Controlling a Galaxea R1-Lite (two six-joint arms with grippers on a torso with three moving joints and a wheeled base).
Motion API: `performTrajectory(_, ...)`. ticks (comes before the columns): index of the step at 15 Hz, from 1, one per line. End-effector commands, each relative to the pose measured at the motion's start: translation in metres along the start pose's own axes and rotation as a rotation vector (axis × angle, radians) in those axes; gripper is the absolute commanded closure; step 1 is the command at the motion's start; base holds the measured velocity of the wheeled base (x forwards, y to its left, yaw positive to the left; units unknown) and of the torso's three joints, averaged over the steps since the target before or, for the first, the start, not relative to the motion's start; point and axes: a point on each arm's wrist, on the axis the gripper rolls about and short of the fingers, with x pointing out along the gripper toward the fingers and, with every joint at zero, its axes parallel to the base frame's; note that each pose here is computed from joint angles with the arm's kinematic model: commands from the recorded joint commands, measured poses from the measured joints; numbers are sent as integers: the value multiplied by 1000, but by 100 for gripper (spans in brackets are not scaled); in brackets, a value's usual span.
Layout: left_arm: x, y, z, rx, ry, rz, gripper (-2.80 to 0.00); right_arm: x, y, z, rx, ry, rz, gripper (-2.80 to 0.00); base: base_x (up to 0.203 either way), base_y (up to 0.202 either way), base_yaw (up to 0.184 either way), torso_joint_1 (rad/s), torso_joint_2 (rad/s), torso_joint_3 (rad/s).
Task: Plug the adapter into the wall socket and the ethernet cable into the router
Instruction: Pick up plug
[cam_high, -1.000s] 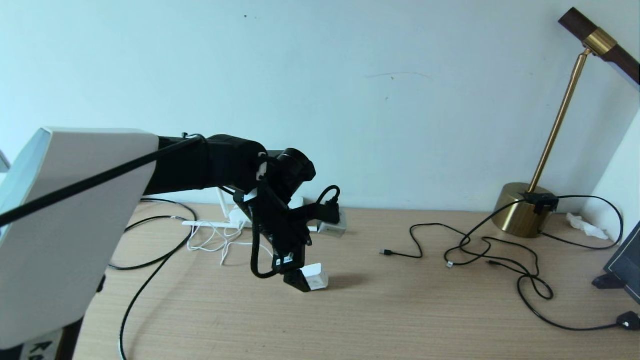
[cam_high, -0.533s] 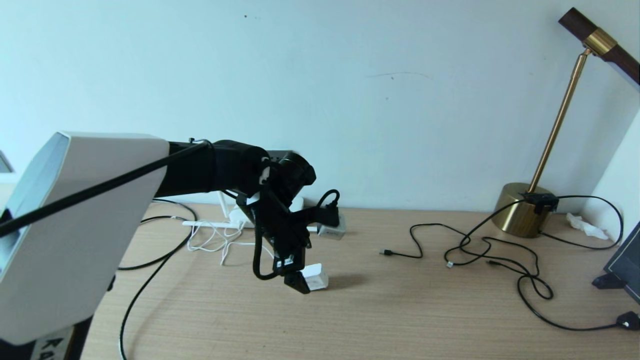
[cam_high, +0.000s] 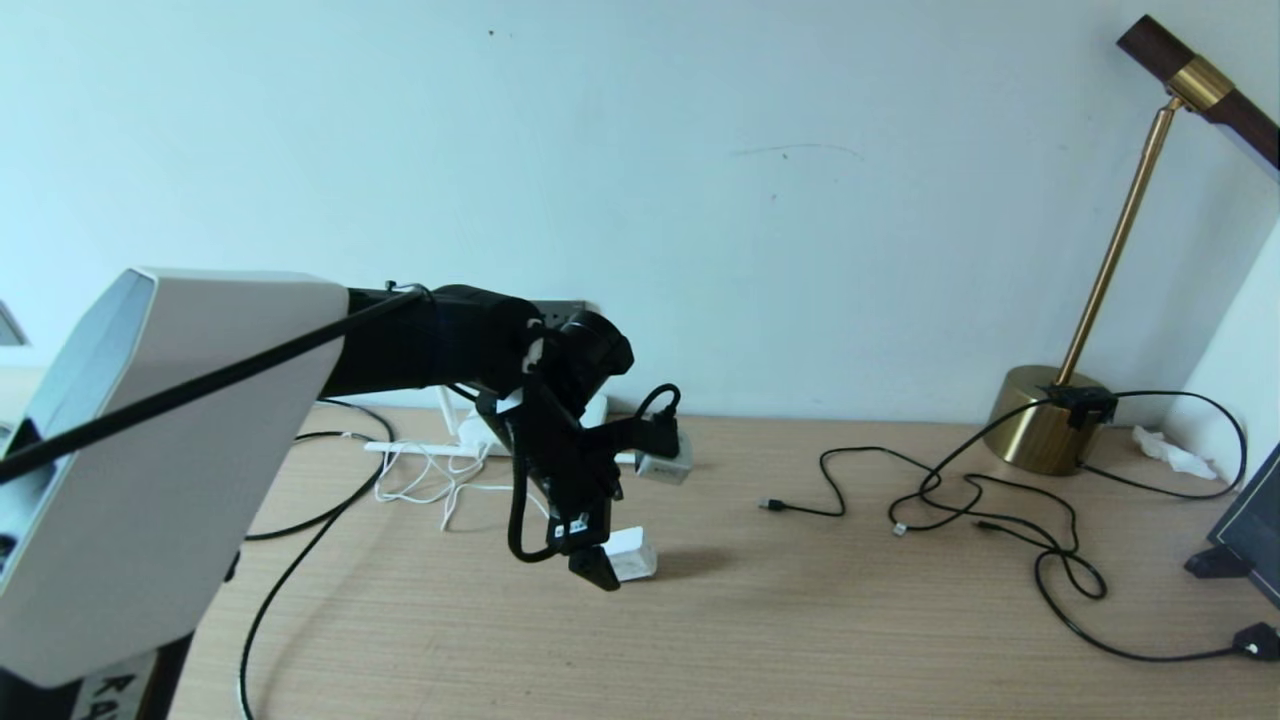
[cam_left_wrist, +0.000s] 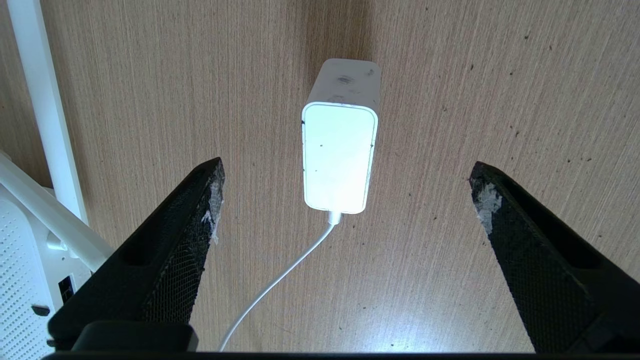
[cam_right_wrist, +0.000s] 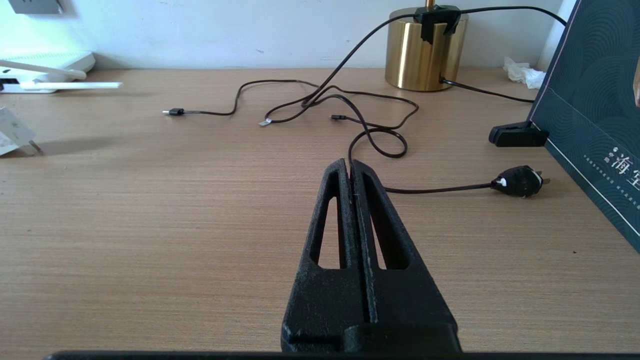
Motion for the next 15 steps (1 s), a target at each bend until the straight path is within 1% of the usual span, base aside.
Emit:
performTrajectory(1, -2, -1, 0, 15, 2, -4, -280, 1, 0, -3, 0, 10, 0, 0, 0, 0, 0, 0, 0, 0)
performTrajectory(7, -2, -8, -5, 20, 17, -31, -280, 1, 0, -3, 0, 10, 0, 0, 0, 0, 0, 0, 0, 0)
performTrajectory(15, -7, -9, -4, 23, 21, -18, -280, 1, 0, -3, 0, 10, 0, 0, 0, 0, 0, 0, 0, 0)
